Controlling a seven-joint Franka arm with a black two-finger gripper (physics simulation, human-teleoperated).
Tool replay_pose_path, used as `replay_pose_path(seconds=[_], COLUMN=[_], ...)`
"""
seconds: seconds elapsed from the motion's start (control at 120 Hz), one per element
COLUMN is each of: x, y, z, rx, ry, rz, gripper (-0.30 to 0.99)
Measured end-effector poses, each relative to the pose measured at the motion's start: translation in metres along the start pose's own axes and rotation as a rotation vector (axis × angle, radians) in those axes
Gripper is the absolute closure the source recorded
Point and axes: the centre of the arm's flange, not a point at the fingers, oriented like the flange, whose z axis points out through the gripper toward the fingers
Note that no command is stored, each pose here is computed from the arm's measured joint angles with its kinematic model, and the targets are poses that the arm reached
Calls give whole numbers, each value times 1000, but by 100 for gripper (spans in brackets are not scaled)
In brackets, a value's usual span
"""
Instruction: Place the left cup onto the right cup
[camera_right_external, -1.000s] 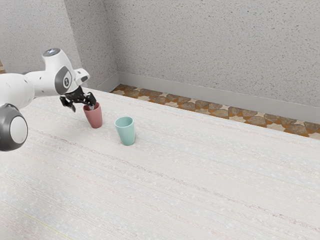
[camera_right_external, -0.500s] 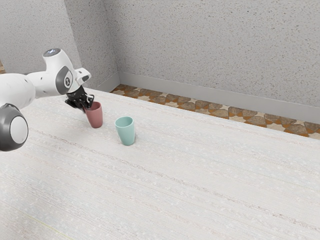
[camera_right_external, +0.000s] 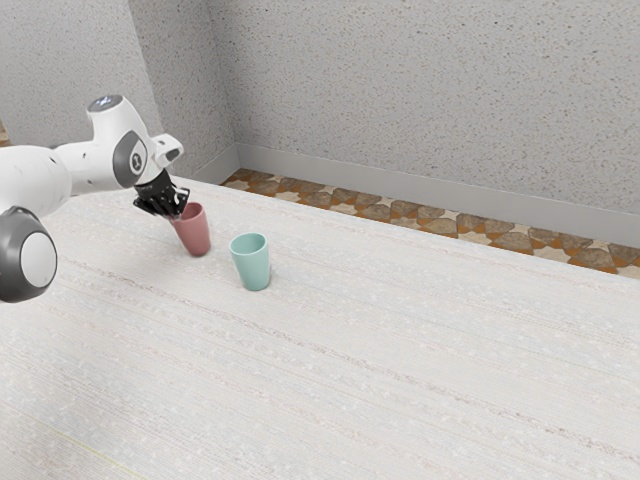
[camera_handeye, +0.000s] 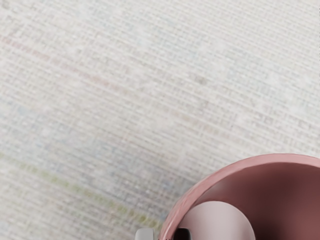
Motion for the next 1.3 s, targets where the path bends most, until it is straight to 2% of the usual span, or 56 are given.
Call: replay_pose_path(seconds=[0.233,0.433,0.775,0.992,1.083,1.3], x=[4,8,-4,-15,-18,-17], y=[11,25,64,93,105,130], z=[-18,-67,-127,-130,-129,-144], rx=[7,13,31,41,45,66], ry=[13,17,-89,-156,-168,-142], rz=[9,20,31,29,27,31], gripper=[79,79,79,79,79,79])
